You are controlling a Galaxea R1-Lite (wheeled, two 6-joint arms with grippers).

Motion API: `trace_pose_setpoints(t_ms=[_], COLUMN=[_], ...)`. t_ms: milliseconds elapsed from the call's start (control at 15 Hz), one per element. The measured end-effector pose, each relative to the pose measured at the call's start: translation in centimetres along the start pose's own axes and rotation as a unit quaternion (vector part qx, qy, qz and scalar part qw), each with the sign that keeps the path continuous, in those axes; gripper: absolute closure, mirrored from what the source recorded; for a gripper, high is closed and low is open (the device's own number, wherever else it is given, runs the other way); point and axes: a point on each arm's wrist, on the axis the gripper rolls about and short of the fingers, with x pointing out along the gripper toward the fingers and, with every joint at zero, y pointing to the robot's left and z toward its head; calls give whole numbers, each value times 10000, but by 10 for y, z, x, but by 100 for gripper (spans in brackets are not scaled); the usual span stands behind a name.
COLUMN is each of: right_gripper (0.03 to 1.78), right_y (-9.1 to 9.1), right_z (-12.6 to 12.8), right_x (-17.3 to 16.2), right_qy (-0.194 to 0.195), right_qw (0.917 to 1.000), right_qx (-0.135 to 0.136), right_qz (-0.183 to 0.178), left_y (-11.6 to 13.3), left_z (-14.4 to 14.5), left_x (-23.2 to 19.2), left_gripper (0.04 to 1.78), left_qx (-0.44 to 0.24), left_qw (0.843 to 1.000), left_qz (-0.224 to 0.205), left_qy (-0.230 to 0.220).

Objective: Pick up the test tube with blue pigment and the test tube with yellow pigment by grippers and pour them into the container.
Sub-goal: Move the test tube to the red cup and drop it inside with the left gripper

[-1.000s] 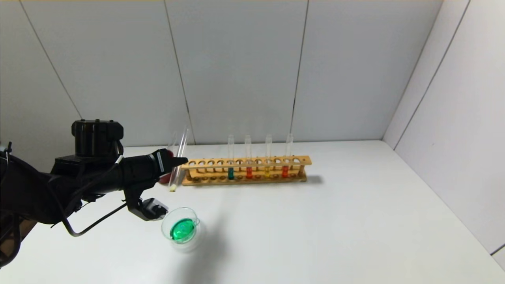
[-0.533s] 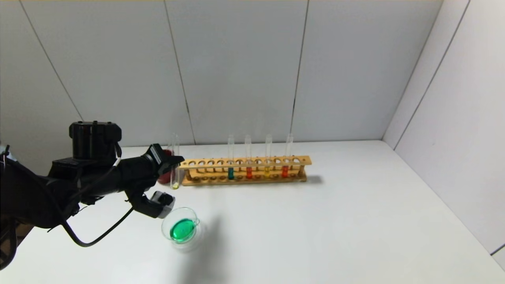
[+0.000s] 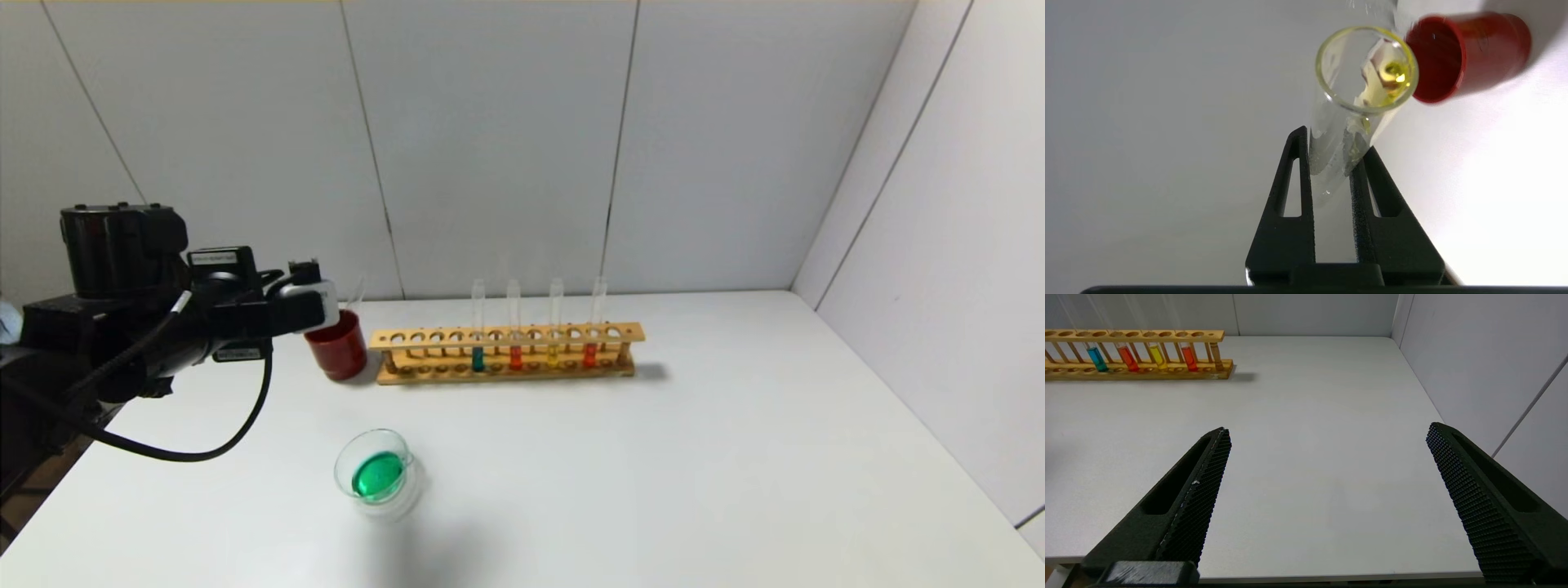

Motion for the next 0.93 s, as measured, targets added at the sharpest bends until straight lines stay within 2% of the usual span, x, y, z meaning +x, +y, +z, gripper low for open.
trace_pose_setpoints(t_ms=[133, 267, 400, 533, 667, 733, 800, 933], right_gripper=[6, 6, 6, 6, 6, 6, 6, 6], right_y=[0, 0, 0, 0, 0, 0, 0, 0], right_z=[0, 0, 0, 0, 0, 0, 0, 0], right_x=[0, 0, 0, 0, 0, 0, 0, 0], right_qy=[0, 2, 0, 0, 0, 0, 0, 0], right_qw=[10000, 10000, 10000, 10000, 10000, 10000, 10000, 10000], right_qx=[-2, 0, -2, -2, -2, -2, -2, 0], right_qz=[2, 2, 2, 2, 2, 2, 2, 1], left_y=[13, 29, 48, 62, 59, 54, 49, 37], left_z=[1, 4, 9, 13, 16, 15, 15, 15], left_x=[-2, 2, 13, 29, 47, 55, 62, 76], left_gripper=[151, 151, 151, 151, 151, 151, 151, 151], left_qx=[-997, -2113, -3351, -4502, -5351, -5616, -5784, -5884], left_qw=[9947, 9767, 9406, 8900, 8422, 8253, 8142, 8080], left_qz=[16, 252, 539, 713, 648, 579, 497, 309], left_qy=[253, 279, 115, -84, -114, -80, -49, 32])
